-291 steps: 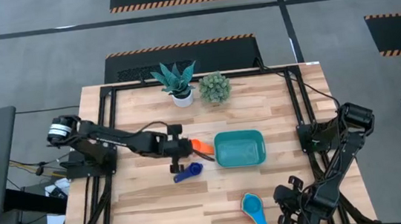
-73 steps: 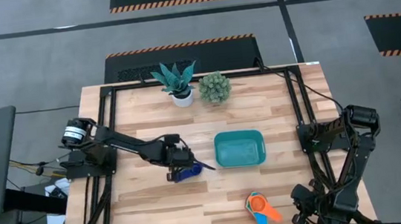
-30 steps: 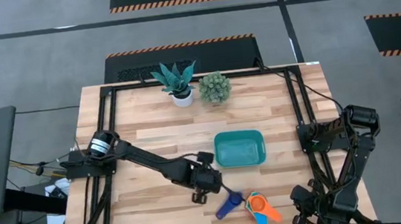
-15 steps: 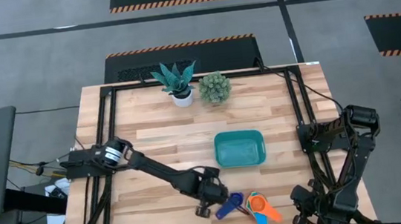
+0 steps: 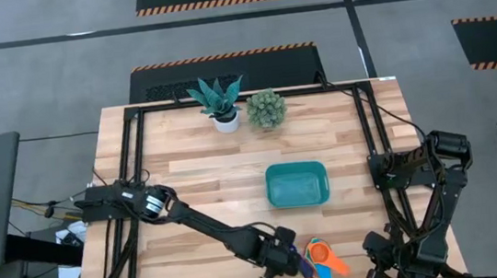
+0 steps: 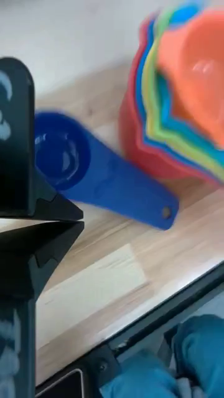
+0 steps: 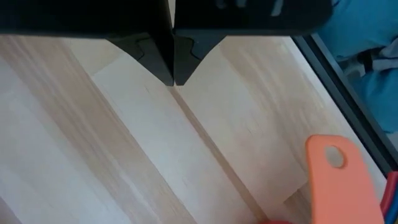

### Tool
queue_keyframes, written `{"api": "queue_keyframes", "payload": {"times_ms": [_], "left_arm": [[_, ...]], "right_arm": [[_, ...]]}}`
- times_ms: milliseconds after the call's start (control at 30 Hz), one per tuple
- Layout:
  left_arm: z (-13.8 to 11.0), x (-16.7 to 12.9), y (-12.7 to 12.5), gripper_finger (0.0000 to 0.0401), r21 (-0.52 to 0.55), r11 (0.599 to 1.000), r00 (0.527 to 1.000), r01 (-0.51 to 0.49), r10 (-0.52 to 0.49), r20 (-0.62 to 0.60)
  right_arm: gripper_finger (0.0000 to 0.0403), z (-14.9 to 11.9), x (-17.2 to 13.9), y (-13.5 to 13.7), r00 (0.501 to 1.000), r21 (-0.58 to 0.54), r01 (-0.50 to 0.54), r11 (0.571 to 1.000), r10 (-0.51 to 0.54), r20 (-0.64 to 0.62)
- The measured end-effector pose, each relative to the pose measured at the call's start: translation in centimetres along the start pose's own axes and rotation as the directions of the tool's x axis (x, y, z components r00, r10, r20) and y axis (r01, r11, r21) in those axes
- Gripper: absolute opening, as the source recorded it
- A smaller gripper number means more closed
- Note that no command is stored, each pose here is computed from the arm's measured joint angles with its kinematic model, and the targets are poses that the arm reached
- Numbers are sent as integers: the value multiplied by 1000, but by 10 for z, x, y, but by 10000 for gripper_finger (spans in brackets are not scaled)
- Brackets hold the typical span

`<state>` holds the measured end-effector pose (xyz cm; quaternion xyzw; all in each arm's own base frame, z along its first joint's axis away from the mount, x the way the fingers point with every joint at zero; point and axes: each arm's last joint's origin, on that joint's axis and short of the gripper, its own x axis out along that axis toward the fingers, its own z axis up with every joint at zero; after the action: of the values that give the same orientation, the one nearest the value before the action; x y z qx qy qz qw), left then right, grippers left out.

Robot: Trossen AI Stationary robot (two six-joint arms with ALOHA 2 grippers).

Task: Nest measuring cups in basket
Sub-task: Adjust the orange measuring cup

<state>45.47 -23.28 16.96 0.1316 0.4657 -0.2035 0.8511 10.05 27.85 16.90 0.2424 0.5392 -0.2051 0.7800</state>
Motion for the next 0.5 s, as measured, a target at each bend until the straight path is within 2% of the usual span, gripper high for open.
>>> {"api": "queue_keyframes", "payload": {"times_ms": [133, 233, 333, 400, 467, 500], "left_arm": [[0, -14, 1, 2, 10, 1000, 994, -24, 25, -111], [-7, -25, 3, 2, 6, 996, 967, -84, 83, -240], [-16, -42, 3, 2, 55, 981, 895, -184, 191, -403], [-22, -55, 3, 2, 108, 962, 825, -251, 271, -495], [-32, -66, 2, 2, 171, 948, 741, -268, 316, -592], [-36, -70, 2, 2, 190, 943, 715, -272, 330, -616]], "right_arm": [[13, -1, 0, -1, 1000, -5, 2, 1000, -2, 2], [13, 1, 0, -3, 999, -18, 19, 1000, -18, 42], [13, 8, 0, -8, 993, -27, 76, 997, -73, 98], [13, 15, 1, -12, 983, -30, 131, 991, -126, 132], [13, 23, 2, -14, 973, -22, 175, 984, -169, 159], [13, 26, 2, -15, 968, -18, 188, 982, -182, 171]]}}
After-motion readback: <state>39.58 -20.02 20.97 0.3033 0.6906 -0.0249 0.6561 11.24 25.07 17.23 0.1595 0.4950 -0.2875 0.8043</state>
